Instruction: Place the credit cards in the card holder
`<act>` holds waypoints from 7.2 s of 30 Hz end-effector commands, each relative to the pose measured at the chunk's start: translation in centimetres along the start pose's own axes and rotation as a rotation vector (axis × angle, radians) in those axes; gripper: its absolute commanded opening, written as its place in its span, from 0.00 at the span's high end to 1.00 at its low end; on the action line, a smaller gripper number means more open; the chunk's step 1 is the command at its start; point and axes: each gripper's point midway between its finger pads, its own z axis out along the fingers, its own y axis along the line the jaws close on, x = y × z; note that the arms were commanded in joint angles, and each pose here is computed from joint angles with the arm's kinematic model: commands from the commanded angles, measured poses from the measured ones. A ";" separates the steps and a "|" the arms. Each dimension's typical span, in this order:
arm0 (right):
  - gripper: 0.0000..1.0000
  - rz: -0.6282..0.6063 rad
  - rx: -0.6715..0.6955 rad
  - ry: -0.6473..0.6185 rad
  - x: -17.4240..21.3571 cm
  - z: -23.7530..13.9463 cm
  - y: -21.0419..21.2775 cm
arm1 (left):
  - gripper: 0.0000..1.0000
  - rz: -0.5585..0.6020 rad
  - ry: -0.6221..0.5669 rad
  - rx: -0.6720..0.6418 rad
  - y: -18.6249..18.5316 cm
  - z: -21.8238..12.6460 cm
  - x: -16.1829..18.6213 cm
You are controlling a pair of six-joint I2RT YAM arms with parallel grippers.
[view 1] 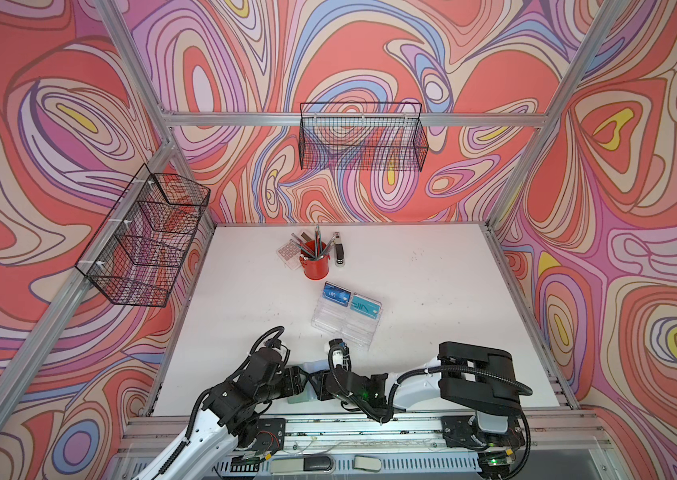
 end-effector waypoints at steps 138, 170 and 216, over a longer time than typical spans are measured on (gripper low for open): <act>0.71 -0.112 0.220 -0.138 -6.5 0.1 -4.6 | 0.67 -0.160 0.042 0.280 -4.3 2.3 0.1; 0.41 -0.209 0.402 0.187 1.2 -11.9 -10.2 | 0.50 -0.032 0.079 0.141 -3.5 2.8 -0.3; 1.00 -0.122 0.579 -0.066 -7.0 -10.8 -14.3 | 0.15 -0.034 -0.316 -0.249 0.7 -6.6 -7.8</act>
